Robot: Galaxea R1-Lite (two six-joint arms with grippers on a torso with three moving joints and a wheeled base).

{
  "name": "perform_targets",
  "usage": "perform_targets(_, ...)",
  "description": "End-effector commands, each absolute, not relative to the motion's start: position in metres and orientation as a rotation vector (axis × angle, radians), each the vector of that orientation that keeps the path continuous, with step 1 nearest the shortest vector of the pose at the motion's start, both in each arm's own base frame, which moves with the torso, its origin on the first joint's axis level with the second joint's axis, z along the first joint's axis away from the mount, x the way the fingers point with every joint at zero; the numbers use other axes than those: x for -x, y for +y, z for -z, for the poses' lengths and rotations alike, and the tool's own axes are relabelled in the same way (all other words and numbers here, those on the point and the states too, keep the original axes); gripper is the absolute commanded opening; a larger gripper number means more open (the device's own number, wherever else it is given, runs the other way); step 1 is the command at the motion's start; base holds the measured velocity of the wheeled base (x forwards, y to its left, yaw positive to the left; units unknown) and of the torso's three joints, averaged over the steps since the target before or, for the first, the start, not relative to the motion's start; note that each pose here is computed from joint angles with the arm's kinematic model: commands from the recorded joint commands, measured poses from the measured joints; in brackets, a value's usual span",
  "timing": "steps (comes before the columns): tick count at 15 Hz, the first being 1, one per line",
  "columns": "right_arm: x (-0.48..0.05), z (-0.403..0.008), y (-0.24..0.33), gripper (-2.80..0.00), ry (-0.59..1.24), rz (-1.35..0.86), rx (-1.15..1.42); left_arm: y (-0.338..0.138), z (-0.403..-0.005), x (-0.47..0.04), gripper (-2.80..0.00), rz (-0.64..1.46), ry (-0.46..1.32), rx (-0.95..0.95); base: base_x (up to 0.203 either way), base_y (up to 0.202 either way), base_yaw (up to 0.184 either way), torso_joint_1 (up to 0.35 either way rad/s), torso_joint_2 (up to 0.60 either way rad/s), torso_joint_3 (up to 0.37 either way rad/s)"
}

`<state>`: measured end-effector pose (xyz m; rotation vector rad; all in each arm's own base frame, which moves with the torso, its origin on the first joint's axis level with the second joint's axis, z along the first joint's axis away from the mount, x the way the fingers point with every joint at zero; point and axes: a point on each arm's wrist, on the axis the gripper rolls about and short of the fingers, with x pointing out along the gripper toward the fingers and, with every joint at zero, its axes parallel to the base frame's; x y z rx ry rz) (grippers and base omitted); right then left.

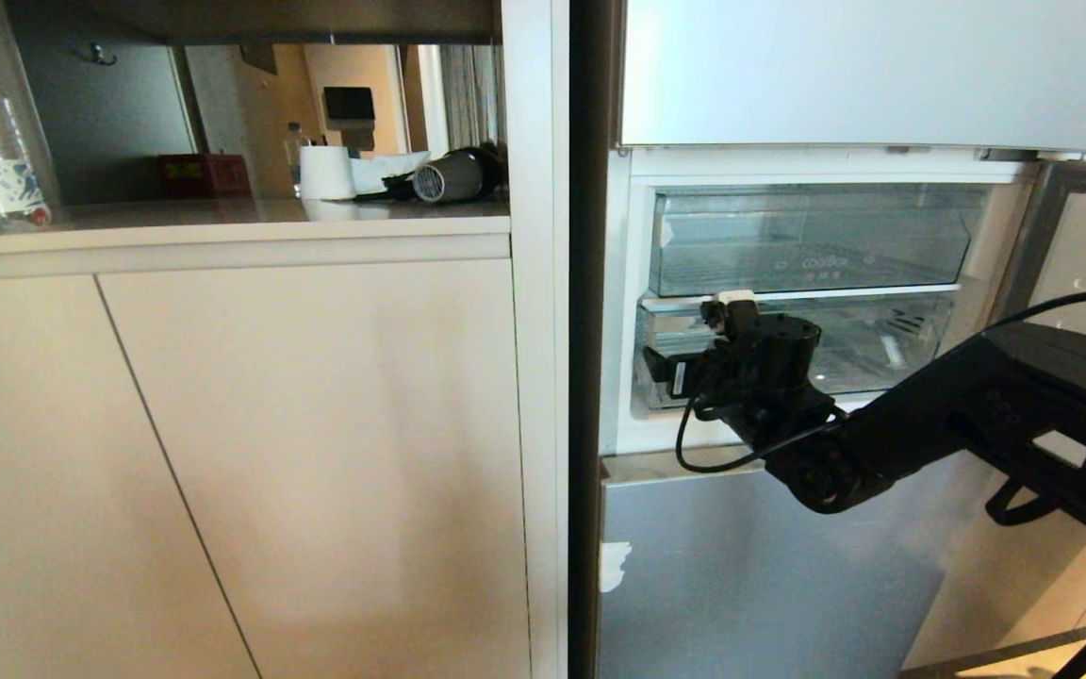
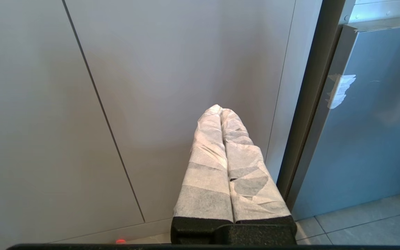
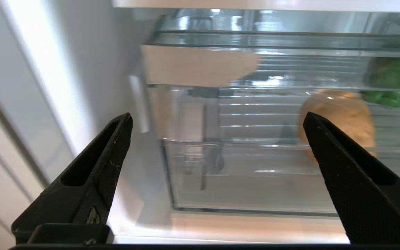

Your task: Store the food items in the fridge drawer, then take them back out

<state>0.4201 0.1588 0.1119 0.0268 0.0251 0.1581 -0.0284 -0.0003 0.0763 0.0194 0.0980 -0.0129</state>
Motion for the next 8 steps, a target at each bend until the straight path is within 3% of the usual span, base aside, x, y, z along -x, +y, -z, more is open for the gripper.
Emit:
perform_targets(1, -0.42, -0.1135, 0.1583, 0.0, 0.017, -0.156, -0.029, -0.0003, -0.0761, 0.0285, -2.8, 0.013, 0.098, -0.019, 0.0, 0.0, 0.0, 0.0, 0.0, 0.0)
perform_targets(8, -0.4199, -0.1128, 0.1591, 0.0, 0.019, -0.159, -0.032, -0.0003, -0.0762, 0.0285, -2.8, 0.013, 0.098, -0.019, 0.0, 0.0, 0.0, 0.0, 0.0, 0.0)
